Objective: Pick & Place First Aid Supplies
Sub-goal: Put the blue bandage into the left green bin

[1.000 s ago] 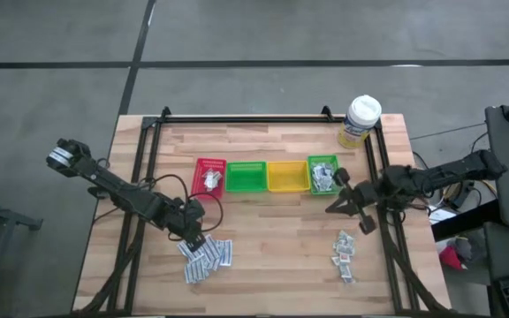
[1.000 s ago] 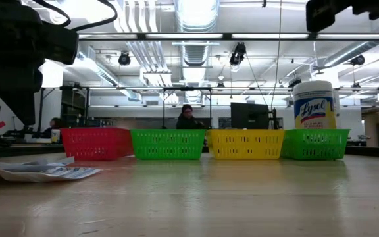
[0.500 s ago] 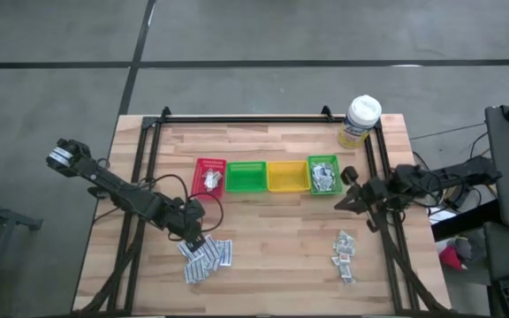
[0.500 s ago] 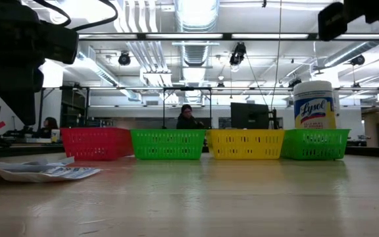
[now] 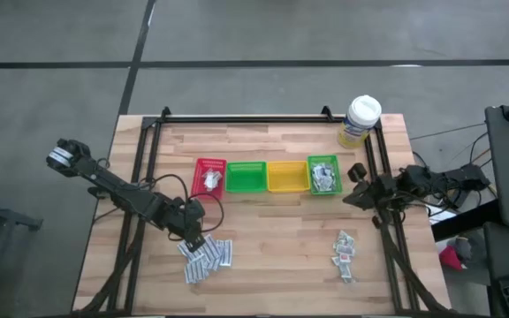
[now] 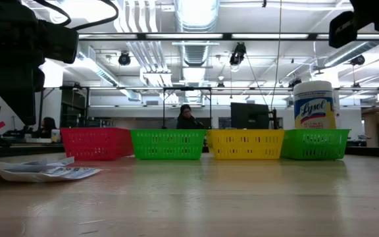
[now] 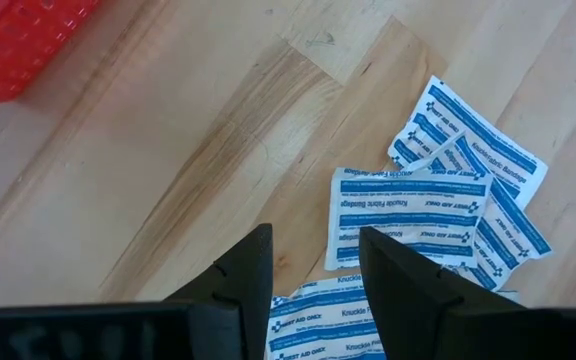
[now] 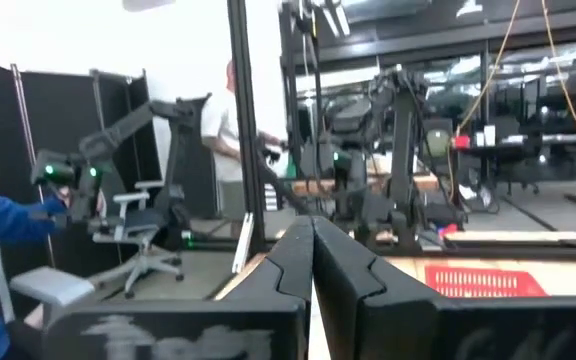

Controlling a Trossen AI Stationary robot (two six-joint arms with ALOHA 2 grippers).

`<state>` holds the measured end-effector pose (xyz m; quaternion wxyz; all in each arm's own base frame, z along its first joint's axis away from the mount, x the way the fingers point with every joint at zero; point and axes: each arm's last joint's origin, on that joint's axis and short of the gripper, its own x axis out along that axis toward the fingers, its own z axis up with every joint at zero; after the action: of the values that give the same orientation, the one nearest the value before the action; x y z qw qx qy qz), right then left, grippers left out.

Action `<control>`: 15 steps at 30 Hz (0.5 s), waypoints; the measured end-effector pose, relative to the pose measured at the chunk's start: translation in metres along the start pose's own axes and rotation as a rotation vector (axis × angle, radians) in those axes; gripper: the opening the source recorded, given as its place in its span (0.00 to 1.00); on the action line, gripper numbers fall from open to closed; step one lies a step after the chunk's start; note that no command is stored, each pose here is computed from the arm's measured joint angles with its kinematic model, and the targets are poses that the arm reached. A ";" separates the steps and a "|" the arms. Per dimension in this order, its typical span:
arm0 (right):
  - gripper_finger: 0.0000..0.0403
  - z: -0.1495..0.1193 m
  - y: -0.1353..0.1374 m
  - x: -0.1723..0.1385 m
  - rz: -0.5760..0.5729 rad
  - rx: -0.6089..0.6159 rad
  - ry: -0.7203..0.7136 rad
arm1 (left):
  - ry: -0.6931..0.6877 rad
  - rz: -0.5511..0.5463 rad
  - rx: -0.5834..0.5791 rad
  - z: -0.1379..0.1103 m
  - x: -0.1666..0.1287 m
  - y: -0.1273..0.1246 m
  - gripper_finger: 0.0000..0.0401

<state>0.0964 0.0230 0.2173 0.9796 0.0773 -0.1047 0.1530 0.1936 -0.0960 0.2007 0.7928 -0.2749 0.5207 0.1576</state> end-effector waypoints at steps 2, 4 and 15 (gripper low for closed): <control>0.02 0.001 0.001 -0.005 0.001 0.006 -0.005 | 0.000 0.000 0.012 0.000 0.000 0.000 0.36; 0.02 0.000 0.001 -0.008 0.002 0.026 -0.012 | -0.004 0.002 0.013 0.000 0.000 0.000 0.36; 0.02 -0.010 0.000 -0.011 0.001 0.042 0.001 | -0.031 -0.008 -0.022 0.003 0.011 -0.007 0.36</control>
<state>0.0876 0.0212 0.2051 0.9777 0.0978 -0.1012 0.1556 0.2039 -0.1005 0.1932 0.7983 -0.2833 0.5054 0.1646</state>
